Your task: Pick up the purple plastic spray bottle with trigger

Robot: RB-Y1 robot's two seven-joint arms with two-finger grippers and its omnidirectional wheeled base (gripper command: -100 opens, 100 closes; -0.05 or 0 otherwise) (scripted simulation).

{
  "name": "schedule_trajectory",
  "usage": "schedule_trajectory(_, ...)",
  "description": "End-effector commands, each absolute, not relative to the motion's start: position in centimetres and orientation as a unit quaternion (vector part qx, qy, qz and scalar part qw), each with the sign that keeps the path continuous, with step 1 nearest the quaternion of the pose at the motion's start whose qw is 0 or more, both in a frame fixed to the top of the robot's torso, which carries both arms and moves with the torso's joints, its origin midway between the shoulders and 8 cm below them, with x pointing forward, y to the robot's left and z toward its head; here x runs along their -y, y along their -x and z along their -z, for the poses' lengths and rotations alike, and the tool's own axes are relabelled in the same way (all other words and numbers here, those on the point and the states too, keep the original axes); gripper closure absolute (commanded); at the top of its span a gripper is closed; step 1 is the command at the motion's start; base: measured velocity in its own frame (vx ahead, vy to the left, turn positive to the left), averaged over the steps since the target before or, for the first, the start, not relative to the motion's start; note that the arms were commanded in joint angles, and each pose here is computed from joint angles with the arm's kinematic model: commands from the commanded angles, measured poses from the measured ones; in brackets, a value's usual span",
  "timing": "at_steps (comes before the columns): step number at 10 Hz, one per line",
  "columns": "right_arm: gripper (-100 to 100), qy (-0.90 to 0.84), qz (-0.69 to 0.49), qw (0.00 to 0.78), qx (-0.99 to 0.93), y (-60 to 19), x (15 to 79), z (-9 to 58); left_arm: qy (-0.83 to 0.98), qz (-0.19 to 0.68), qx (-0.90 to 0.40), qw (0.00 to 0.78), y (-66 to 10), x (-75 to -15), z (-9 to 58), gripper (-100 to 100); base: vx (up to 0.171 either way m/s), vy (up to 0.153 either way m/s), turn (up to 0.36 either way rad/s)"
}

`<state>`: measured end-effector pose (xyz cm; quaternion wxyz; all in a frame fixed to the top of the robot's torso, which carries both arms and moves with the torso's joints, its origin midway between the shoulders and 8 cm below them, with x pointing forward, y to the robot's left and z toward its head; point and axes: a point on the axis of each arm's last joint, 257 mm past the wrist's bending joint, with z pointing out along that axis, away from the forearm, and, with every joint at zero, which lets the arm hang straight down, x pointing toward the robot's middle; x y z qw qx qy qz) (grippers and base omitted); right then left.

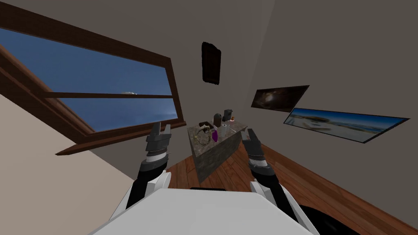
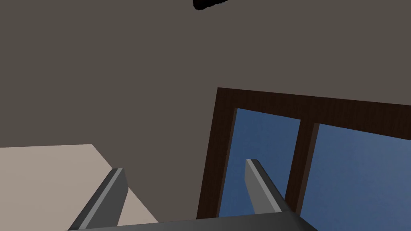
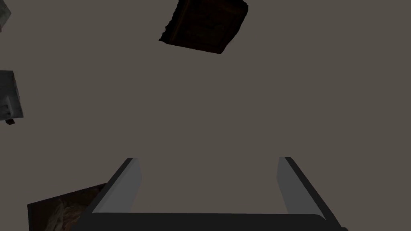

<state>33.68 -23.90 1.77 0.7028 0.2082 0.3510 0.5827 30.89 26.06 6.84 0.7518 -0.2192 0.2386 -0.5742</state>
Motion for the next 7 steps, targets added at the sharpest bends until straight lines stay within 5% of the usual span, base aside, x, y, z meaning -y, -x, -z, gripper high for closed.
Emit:
schedule_trajectory(1, -100, -0.202, -0.579, 0.693, -0.378, -34.2, 23.7, -0.2, 0.219, 0.574, -0.239, 0.752, -30.9, -26.1, -6.8, 0, -0.028, 0.043, 0.161)
schedule_trajectory(7, -100, -0.174, -0.561, 0.664, -0.463, -35.9, 23.1, 4.6, 0.219, 0.574, -0.239, 0.752, -30.9, -26.1, -6.8, 0, -0.021, 0.032, 0.111)
